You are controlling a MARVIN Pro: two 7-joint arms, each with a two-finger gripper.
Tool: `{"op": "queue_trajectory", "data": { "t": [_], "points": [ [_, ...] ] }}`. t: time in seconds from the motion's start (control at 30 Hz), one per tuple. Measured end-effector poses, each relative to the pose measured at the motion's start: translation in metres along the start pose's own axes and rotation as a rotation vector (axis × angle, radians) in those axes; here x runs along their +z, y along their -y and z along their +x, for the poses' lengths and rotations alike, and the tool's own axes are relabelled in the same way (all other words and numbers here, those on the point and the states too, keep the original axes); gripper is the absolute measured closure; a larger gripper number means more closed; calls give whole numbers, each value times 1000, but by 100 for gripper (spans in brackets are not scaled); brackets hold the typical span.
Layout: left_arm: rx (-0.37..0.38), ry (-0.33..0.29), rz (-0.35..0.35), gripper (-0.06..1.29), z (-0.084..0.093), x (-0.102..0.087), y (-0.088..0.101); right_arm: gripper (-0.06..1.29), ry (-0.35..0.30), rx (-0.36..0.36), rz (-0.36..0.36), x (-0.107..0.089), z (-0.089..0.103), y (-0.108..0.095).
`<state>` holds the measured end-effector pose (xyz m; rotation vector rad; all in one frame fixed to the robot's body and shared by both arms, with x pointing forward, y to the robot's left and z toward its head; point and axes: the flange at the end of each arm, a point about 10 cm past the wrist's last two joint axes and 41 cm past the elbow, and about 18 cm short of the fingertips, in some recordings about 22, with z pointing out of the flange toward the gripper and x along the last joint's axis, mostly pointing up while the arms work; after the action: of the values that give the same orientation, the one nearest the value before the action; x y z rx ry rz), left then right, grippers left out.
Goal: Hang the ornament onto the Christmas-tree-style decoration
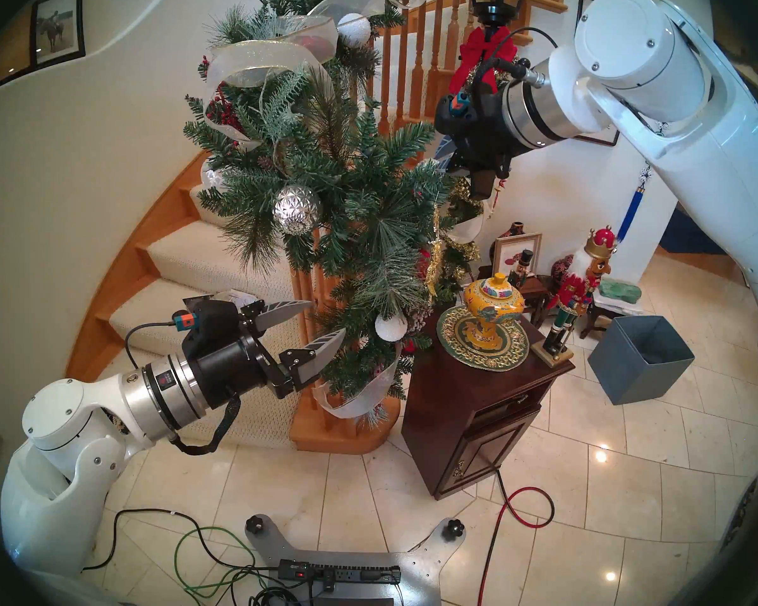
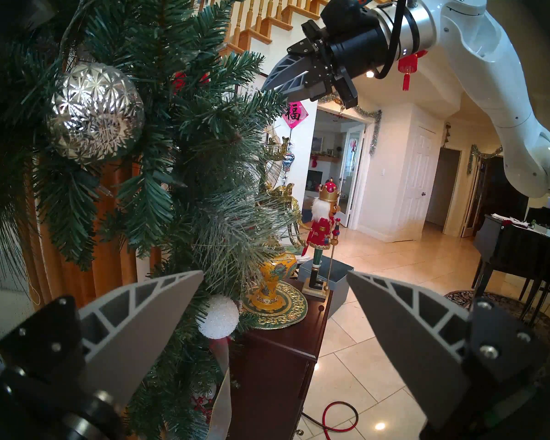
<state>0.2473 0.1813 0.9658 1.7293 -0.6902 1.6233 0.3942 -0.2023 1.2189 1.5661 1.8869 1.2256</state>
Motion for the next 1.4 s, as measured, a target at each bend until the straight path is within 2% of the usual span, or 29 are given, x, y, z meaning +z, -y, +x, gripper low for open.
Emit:
{"op": "queue_trajectory", "data": {
  "t": [0.33,0.5,1.4],
  "points": [
    [0,0,0,0,0,0,0,86,-2,-11,9,-3,1,0],
    [0,0,0,0,0,0,0,72,-5,-22,18,-7,2,0],
    [0,0,0,0,0,0,0,69,-11,-30,22,-13,3,0]
  ]
}}
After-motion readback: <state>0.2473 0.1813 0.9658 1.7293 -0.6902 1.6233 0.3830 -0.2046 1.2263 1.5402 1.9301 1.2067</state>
